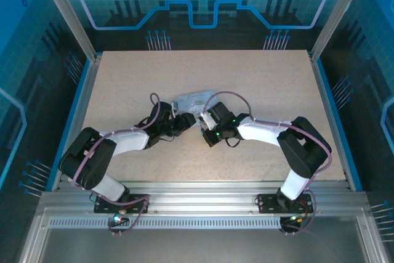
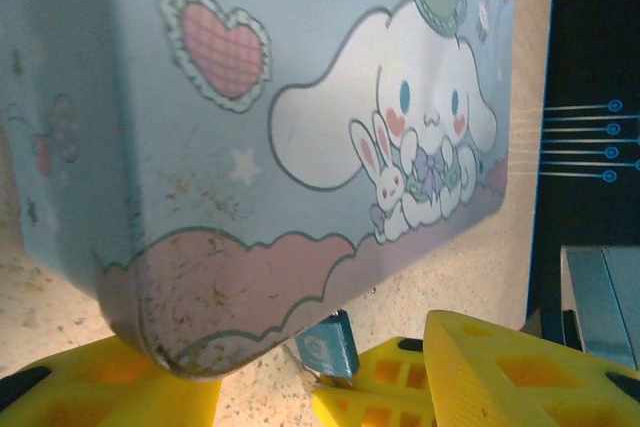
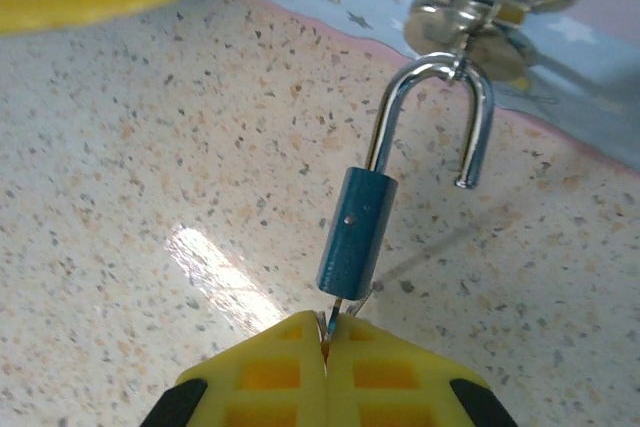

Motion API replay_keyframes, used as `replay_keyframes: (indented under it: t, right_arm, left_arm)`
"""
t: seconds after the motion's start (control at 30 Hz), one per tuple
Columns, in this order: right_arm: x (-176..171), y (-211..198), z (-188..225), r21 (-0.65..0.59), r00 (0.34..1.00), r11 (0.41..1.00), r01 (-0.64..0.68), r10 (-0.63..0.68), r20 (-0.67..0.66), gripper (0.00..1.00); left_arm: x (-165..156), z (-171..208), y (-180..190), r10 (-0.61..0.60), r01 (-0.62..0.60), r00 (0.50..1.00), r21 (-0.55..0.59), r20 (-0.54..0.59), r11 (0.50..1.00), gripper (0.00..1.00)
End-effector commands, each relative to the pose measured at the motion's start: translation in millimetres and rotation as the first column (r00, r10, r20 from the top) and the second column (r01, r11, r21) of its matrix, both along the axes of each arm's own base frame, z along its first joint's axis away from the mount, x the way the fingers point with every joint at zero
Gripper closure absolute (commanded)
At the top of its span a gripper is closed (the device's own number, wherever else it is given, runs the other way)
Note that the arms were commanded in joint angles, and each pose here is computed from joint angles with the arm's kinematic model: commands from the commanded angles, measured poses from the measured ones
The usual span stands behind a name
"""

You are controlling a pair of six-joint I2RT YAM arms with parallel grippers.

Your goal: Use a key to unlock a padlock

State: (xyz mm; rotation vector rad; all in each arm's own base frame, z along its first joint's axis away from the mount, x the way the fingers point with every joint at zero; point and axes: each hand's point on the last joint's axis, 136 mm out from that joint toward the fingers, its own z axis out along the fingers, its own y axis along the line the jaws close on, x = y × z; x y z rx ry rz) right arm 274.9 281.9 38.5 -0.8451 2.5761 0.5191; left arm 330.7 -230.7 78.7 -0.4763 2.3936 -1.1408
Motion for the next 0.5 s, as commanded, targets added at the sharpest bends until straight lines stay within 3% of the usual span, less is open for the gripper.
replay_keyframes:
  t: [0.0, 0.47]
  right_arm:
    - [0.0, -14.3, -4.8, -0.1, 0.998, 0.993, -0.056, 0.057, 0.01, 1.0]
    - [-2.1, -8.1, -7.5, -0.156, 0.968, 0.957, -0.243, 0.25, 0.026, 1.0]
  left_arm:
    - [11.4, 5.4, 12.5, 0.025, -0.027, 0.999, 0.036, 0.048, 0.999, 0.45]
    - [22.8, 7.6, 24.8, 0.049, -0.05, 0.997, 0.023, 0.056, 0.998, 0.44]
